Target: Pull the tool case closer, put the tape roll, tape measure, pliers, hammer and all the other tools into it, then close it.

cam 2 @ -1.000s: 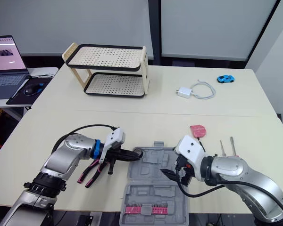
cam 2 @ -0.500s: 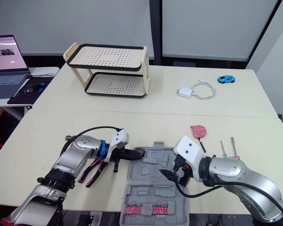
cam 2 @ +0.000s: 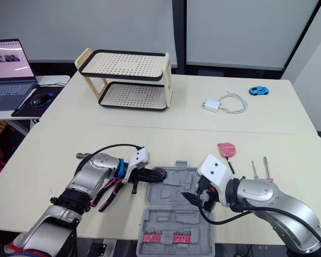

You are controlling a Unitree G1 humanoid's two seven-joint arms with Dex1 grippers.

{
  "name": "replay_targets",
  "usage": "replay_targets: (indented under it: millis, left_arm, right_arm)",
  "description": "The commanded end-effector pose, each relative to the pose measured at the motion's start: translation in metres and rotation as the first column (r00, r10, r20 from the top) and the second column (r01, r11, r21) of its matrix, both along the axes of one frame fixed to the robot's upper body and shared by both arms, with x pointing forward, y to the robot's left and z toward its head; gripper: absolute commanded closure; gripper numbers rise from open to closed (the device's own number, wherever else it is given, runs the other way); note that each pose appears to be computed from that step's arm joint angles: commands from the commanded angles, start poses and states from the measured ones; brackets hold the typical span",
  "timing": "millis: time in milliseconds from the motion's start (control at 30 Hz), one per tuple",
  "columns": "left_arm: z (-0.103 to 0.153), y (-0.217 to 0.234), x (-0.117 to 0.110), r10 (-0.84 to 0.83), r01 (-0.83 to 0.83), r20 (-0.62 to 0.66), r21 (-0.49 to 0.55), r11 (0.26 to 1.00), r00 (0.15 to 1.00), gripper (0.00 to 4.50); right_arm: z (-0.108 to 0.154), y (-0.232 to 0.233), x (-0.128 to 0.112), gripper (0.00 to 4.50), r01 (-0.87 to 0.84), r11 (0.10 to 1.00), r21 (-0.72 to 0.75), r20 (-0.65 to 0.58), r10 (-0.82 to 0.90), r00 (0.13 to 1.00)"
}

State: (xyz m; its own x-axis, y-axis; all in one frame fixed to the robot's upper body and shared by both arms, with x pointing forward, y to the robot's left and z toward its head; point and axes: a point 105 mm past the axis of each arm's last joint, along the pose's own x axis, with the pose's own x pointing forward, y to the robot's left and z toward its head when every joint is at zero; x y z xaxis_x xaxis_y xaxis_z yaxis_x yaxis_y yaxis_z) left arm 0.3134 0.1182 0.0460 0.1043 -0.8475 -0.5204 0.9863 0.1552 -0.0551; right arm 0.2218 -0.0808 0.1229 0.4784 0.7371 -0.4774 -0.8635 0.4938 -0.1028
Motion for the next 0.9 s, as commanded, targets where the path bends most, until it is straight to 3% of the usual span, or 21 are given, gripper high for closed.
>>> replay_targets:
  millis: [33,100,367,467,667,900]
  left_arm:
    - [0.027,0.006,0.004,0.003,0.000,0.055,-0.040,0.999,0.998,2.56]
    - [0.040,0.009,0.003,-0.007,0.011,0.068,-0.062,0.998,0.998,1.95]
    - [0.047,0.009,0.004,-0.006,0.012,0.079,-0.083,0.996,0.997,1.95]
    - [0.038,0.007,0.005,-0.009,0.015,0.083,-0.075,0.997,0.996,2.57]
    - [0.025,0.002,0.010,-0.021,0.026,0.106,-0.046,0.999,0.994,4.43]
    - [0.008,-0.002,0.014,-0.023,0.022,0.092,0.005,1.000,0.996,4.47]
  right_arm:
    - [0.009,0.002,-0.003,0.00,-0.009,1.000,0.019,0.039,0.008,0.999]
    - [0.010,0.002,-0.003,0.00,-0.005,1.000,0.020,0.041,0.004,0.999]
    - [0.011,0.001,-0.001,0.00,0.006,1.000,0.026,0.047,-0.007,0.999]
    - [0.011,0.001,0.000,0.00,0.006,1.000,0.027,0.046,-0.007,0.999]
    - [0.010,0.003,0.000,0.00,0.007,1.000,0.029,0.048,-0.008,0.999]
    - [0.011,0.003,0.000,0.00,0.009,1.000,0.027,0.047,-0.010,0.999]
